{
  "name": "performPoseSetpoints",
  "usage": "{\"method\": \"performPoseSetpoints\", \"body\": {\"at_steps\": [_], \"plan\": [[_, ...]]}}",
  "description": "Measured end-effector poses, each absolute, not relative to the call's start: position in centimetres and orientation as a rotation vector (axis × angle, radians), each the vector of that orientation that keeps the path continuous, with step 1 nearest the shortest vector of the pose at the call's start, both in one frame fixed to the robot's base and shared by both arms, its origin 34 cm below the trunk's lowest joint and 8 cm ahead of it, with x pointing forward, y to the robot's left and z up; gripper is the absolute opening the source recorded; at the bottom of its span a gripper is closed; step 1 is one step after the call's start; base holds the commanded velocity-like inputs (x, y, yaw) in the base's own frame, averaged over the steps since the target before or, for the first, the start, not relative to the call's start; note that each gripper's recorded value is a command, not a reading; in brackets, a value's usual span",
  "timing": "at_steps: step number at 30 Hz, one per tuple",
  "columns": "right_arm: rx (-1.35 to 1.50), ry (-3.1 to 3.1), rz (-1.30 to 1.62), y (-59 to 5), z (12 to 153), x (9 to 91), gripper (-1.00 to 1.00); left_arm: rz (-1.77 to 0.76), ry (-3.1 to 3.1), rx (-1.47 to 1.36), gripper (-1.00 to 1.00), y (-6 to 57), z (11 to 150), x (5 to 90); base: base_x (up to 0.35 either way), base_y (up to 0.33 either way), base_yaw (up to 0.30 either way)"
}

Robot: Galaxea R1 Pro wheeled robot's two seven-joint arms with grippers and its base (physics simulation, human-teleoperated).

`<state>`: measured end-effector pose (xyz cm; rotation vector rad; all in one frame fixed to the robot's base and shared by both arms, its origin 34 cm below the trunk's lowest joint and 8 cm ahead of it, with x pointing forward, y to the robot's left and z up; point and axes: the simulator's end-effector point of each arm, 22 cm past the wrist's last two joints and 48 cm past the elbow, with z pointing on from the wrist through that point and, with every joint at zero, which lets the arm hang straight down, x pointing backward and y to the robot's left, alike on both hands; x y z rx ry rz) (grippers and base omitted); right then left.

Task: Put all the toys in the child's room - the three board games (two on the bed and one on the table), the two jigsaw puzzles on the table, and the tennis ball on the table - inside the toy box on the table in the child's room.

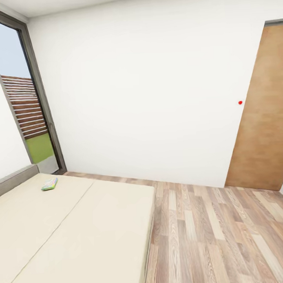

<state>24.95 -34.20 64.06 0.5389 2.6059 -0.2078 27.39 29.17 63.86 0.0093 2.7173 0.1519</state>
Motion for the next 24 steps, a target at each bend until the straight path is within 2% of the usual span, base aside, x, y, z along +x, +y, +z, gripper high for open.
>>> {"method": "performPoseSetpoints", "body": {"at_steps": [8,17,24], "plan": [[0.539,2.604,-0.207,-34.19,64.09,25.03,1.00,0.152,2.715,0.009,1.00,29.17,63.90,27.48,-0.011,0.111,-0.241],[0.539,2.604,-0.206,-34.18,64.09,25.07,1.00,0.152,2.714,0.009,1.00,29.17,63.91,27.52,-0.148,0.098,-0.051],[0.540,2.599,-0.205,-34.19,64.16,25.20,1.00,0.152,2.710,0.009,1.00,29.17,63.98,27.65,-0.039,0.103,-0.117]]}}
